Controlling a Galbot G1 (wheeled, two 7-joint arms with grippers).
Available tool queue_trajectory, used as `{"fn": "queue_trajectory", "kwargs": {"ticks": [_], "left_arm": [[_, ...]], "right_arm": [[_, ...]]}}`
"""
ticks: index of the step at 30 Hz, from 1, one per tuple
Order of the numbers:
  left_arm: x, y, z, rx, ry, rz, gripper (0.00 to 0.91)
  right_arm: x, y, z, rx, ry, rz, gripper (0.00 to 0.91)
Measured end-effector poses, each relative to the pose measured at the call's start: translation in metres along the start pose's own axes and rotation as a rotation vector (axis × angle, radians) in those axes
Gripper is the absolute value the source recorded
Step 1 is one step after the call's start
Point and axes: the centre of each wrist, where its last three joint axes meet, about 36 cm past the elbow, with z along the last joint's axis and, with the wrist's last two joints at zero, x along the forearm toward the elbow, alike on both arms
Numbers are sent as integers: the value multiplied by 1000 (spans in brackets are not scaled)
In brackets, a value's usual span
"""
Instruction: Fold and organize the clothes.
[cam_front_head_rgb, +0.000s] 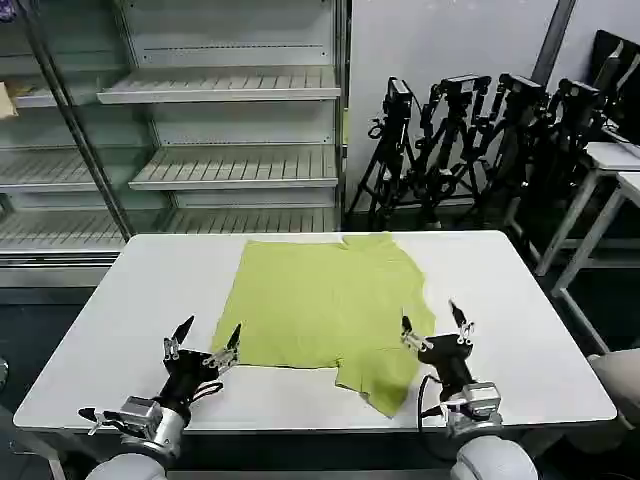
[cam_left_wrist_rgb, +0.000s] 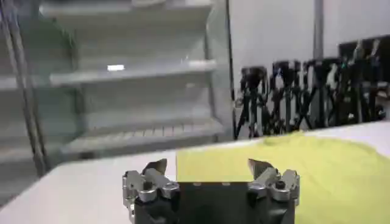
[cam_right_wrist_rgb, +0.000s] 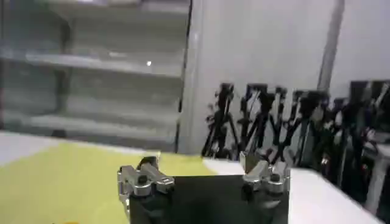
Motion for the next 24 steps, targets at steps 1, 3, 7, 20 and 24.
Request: {"fn": "queue_trajectory", "kwargs": {"ticks": [1,3,7,20,24], "left_arm": [[-1,0,0,7,16,-4,907],[-3,1,2,18,50,-10,907],[-9,0,7,37,108,-26,907],[-25,10,19,70,213,-85,907],[-26,11,21,75,229,-88,907]], "right_arm": [[3,2,2,3,18,-3,907],[9,5,6,3,62,-8,907],[20,12,12,-2,122,-18,907],[41,27,16,-20,224,-31,907],[44,29,16,-24,238,-30,907]]}}
